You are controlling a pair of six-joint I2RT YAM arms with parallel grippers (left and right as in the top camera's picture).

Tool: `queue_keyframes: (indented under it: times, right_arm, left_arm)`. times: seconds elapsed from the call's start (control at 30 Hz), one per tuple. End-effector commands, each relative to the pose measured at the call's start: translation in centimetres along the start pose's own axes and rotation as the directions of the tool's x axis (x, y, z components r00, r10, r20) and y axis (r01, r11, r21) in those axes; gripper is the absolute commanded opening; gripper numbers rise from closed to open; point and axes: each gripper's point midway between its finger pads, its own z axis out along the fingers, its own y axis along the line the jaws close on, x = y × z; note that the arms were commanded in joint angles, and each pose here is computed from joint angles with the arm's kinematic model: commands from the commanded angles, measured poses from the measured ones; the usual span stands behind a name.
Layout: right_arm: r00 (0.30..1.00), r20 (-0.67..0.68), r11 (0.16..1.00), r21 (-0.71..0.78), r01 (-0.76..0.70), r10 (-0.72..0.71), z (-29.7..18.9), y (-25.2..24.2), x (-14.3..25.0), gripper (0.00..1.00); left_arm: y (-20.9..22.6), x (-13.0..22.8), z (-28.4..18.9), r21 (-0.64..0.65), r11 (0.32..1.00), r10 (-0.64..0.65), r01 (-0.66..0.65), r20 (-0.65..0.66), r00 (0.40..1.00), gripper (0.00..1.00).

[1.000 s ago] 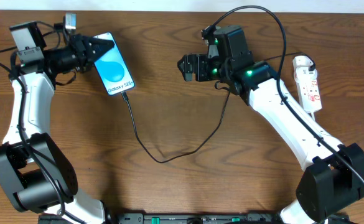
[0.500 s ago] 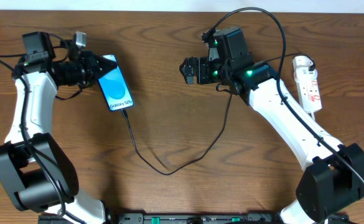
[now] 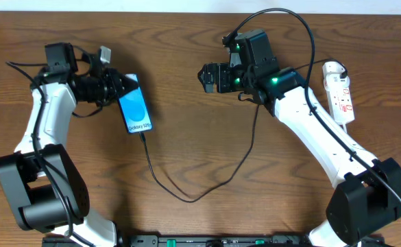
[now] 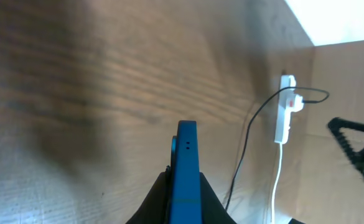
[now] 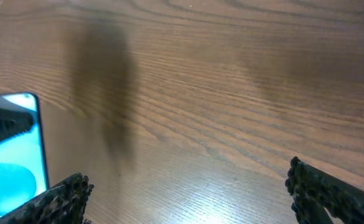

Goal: Plug charger to phone and switch on socket
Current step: 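Lower the left-held phone toward the table center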

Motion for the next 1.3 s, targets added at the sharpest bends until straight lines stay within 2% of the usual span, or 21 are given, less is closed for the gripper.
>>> queue_keyframes:
  times: [0.0, 0.13, 0.3, 0.73, 0.87, 1.27]
  right_arm:
    - [0.999, 0.030, 1.000, 0.002, 0.021, -0.021, -1.0, 0.3, -0.8, 0.99]
    - [0.999, 0.030, 1.000, 0.002, 0.021, -0.021, -1.0, 0.3, -0.8, 0.99]
    - [0.999, 0.030, 1.000, 0.002, 0.021, -0.021, -1.0, 0.3, -0.8, 0.99]
    - [0.999, 0.030, 1.000, 0.002, 0.021, -0.021, -1.0, 0.3, -0.8, 0.99]
    - [0.999, 0.030, 1.000, 0.002, 0.021, -0.021, -1.0, 0.3, -0.8, 0.99]
    - [0.999, 0.025, 1.000, -0.005, 0.030, -0.030, -0.8, 0.8, -0.6, 0.99]
  left_arm:
    - [0.5, 0.7, 0.6, 0.011, 1.000, 0.013, -0.013, -0.011, 1.000, 0.07]
    - [1.1, 1.4, 1.0, 0.007, 1.000, -0.002, 0.002, -0.024, 1.000, 0.08]
    - [3.2, 2.7, 1.5, -0.065, 0.997, -0.035, 0.032, -0.041, 0.999, 0.08]
    - [5.4, 5.6, 2.8, -0.077, 0.995, -0.074, 0.069, -0.073, 0.995, 0.07]
    - [6.6, 6.0, 2.9, -0.129, 0.989, -0.082, 0.072, -0.071, 0.994, 0.07]
    - [7.4, 6.3, 2.9, -0.173, 0.982, -0.087, 0.074, -0.071, 0.994, 0.08]
